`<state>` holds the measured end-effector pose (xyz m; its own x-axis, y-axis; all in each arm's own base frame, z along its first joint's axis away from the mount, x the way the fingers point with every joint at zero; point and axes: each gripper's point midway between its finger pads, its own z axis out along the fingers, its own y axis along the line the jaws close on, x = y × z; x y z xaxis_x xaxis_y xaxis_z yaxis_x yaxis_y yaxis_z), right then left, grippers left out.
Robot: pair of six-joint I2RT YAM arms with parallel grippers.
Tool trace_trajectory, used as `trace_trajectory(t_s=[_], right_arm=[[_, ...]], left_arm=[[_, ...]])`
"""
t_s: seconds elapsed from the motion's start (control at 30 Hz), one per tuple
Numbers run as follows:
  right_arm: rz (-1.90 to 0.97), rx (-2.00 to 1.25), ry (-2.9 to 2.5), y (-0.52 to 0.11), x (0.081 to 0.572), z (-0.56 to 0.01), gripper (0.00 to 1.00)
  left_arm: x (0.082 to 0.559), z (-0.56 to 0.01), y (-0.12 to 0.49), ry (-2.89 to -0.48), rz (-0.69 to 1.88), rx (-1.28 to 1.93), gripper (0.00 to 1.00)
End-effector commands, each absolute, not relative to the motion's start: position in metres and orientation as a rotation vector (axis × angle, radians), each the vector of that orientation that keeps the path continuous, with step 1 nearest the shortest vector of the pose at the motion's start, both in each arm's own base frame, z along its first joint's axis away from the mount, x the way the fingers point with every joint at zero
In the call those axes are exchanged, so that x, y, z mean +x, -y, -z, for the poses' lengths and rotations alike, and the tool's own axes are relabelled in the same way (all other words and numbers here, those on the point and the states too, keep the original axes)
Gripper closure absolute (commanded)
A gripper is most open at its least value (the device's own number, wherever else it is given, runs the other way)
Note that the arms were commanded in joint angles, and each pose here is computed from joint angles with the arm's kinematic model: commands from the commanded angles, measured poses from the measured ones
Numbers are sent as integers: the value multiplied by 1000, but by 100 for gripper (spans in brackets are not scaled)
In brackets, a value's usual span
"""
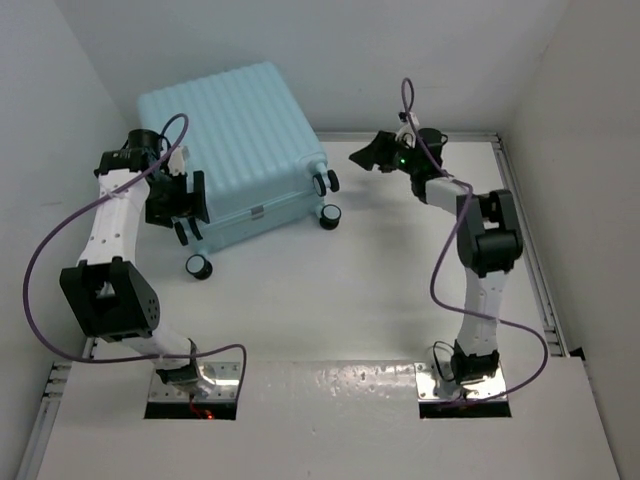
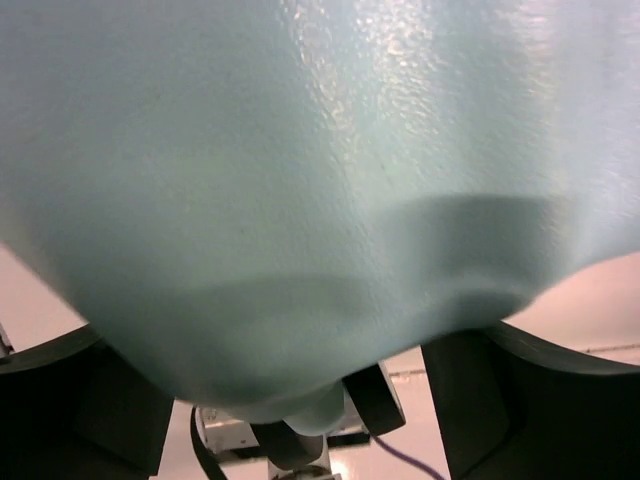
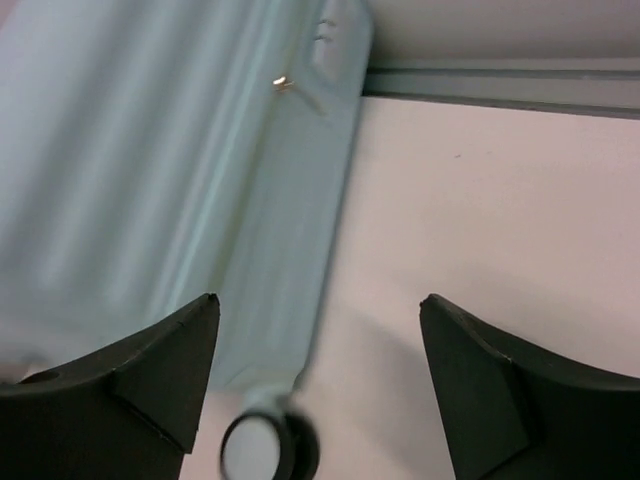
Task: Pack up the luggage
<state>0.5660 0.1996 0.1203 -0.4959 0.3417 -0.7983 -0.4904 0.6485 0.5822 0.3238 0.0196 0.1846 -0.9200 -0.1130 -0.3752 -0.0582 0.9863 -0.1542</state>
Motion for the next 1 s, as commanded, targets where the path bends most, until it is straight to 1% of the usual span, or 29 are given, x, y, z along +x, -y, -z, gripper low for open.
trace_trajectory(t_s=[0.0,0.03,0.07,0.13,0.23,0.27,0.3,0.33,0.43,0.47,0.53,0.57,0.63,0.67,0.73,0.83,0.9,0.93,0.97], right_arm=[[-1095,-378,-1984,-216,491,-120,19],[-1083,-405,-2018,-214,481,-114,18],[-1066,-439,-2022,-213,473,-121,18],[-1041,-429,-2095,-205,456,-97,18],[-1078,-369,-2034,-209,460,-124,18],[-1082,-365,-2015,-211,461,-137,18],[-1069,-357,-2008,-212,464,-143,17],[-1043,-375,-1972,-212,470,-164,15],[-962,-430,-1983,-207,473,-193,14],[-941,-459,-1935,-209,479,-213,14],[-929,-413,-2009,-205,475,-216,14],[-922,-411,-1993,-205,479,-230,14],[-939,-393,-2045,-207,473,-231,14],[-935,-410,-2014,-212,474,-247,13],[-941,-448,-2016,-225,468,-255,11],[-876,-541,-2052,-241,466,-247,10],[-869,-606,-2052,-263,460,-258,10],[-826,-625,-2133,-264,464,-228,10],[-823,-666,-2135,-279,458,-227,10]], left_arm=[[444,-278,-20,-2116,177,-73,9],[438,-291,-22,-2086,157,-77,9],[435,-292,-24,-2082,137,-75,7],[426,-312,-25,-2035,119,-74,7],[416,-321,-21,-2012,113,-67,4],[410,-333,-20,-1982,110,-62,3],[405,-331,-22,-1988,100,-70,2],[402,-331,-21,-1986,100,-70,1],[388,-339,-25,-1967,42,-66,1],[384,-341,-27,-1965,23,-65,1],[376,-343,-33,-1957,-25,-92,1],[374,-346,-36,-1947,-47,-105,1],[368,-342,-49,-1949,-115,-171,1],[365,-346,-53,-1936,-138,-186,1],[358,-339,-64,-1947,-181,-255,1],[355,-338,-67,-1945,-200,-268,1],[353,-336,-72,-1954,-216,-283,1],[351,-338,-73,-1953,-225,-289,1],[351,-338,-73,-1953,-225,-289,1]])
